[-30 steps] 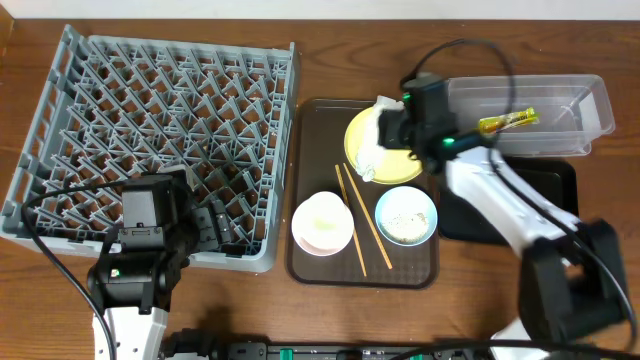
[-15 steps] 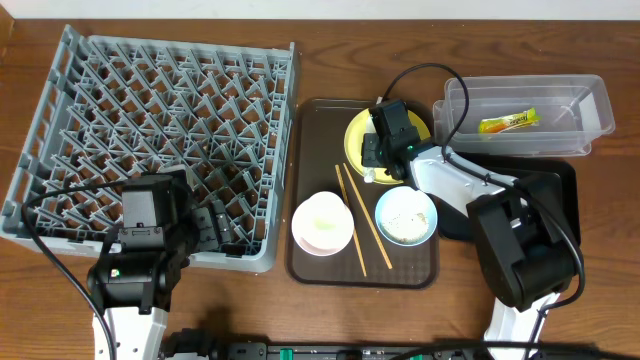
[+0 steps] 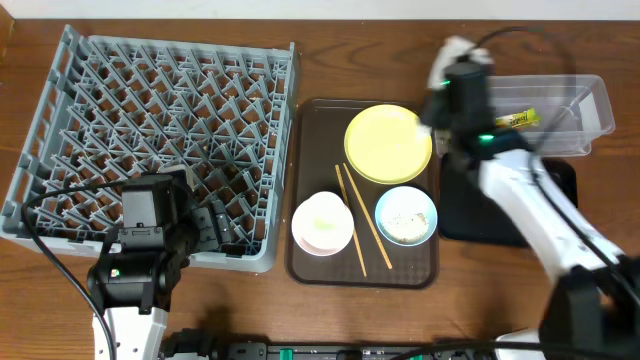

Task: Sort waste into correct bins and load items into the dishwasher
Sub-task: 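Grasp the white tissue on the yellow plate with the right gripper, then drop the tissue into the clear bin with the right gripper, then grasp the rim of the light-blue bowl with the right gripper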

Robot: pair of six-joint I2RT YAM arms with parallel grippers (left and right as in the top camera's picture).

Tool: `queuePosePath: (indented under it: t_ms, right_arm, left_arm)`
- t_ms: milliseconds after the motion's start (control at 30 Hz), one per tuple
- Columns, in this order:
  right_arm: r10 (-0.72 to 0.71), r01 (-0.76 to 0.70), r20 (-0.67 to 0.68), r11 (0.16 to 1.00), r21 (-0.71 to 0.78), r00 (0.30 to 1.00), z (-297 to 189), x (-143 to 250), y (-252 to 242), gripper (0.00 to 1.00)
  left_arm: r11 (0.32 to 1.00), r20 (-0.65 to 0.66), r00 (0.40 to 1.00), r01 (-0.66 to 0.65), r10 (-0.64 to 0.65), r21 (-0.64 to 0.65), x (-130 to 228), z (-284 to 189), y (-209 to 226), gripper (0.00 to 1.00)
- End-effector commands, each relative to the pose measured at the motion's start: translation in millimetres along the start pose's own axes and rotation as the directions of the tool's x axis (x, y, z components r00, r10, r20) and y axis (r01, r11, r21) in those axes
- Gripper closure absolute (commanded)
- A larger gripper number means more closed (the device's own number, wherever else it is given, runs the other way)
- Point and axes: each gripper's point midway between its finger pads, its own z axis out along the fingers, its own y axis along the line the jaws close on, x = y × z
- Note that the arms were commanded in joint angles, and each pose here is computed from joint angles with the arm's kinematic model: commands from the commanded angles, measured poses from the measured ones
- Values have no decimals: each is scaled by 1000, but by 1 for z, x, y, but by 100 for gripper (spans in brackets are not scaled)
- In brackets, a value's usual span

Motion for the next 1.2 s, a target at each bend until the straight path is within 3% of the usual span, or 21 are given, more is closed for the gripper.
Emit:
queuePosePath:
  t_ms: [0,67,133,200,400,567,867,1033,1167]
  right_arm:
    - [172,-180,69,975,131,983,1,-24,-55,90]
    - [258,-269,89,952,146,962,4,-30,-73,67]
    - [269,-278,92,956,95,959,7,-41,-76,55]
    - [194,-192,75,981,-38,978,6,-54,-62,45]
    - [28,-28,-3,970,-242,1000,-24,-45,-23,47]
    - [-239,145,-168,889,-434,956,-70,16,14,43]
    - [-490,230,-477,833,-503,730,-111,137,33,40]
    - [-590,349,-537,801,-487,603,-107,182,38,42]
    - [-594,408,-586,805,-431,551,-94,209,40,46]
  left_arm:
    - [1000,19,1000,11,-11,12,-7,-5,-3,12]
    - [1000,19,1000,11,-11,12,-7,-5,-3,12]
    - [1000,19,1000,11,-11,12,-7,-5,-3,12]
    - [1000,19,1000,11,-11,12,-7,-5,-3,12]
    - [1000,19,1000,11,-11,12,-7,-5,-3,12]
    - [1000,19,1000,11,-11,12,-7,-5,-3,12]
    - [1000,20,1000,11,-11,12,-7,-5,-3,12]
    - [1000,20,1000,11,-11,12,-7,-5,-3,12]
    - [1000,19,1000,11,-11,12,-7,-5,-3,12]
